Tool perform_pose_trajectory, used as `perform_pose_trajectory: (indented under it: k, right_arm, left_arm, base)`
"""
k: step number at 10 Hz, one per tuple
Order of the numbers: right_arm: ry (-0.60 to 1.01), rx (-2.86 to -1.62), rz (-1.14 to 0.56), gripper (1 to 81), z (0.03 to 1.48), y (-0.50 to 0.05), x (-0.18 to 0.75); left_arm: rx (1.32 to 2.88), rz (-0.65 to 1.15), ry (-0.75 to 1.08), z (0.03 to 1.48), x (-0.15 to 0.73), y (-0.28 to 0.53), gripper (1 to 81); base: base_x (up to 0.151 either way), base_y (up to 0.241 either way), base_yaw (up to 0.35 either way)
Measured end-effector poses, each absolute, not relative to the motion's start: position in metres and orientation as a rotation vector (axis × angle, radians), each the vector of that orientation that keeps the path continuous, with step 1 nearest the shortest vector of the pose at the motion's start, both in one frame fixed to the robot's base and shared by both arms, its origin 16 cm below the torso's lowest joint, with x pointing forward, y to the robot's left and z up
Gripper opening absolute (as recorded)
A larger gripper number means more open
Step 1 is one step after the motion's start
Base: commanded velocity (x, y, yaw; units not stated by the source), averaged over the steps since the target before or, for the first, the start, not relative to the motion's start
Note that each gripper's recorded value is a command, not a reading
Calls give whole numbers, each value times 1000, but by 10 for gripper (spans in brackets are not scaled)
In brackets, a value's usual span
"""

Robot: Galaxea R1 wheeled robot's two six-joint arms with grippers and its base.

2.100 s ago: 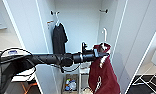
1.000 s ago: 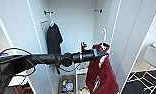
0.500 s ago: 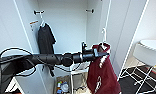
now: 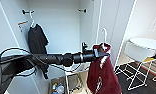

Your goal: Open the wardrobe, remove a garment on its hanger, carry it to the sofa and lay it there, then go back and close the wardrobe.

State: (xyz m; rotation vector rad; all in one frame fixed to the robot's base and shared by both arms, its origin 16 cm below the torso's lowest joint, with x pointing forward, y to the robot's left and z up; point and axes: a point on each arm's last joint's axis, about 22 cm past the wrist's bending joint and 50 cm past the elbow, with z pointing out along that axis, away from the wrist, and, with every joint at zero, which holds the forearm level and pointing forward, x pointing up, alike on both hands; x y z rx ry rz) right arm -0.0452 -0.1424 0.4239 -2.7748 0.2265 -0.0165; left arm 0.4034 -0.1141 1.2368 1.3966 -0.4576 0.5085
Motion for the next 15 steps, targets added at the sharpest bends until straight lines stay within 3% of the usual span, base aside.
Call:
perform_pose_trajectory:
  k: [15]
  right_arm:
    - [226, -2775, -22, 811, 424, -143, -43]
  left_arm:
    - [1392, 484, -485, 1241, 390, -121, 10]
  base:
    - [0, 0, -198]
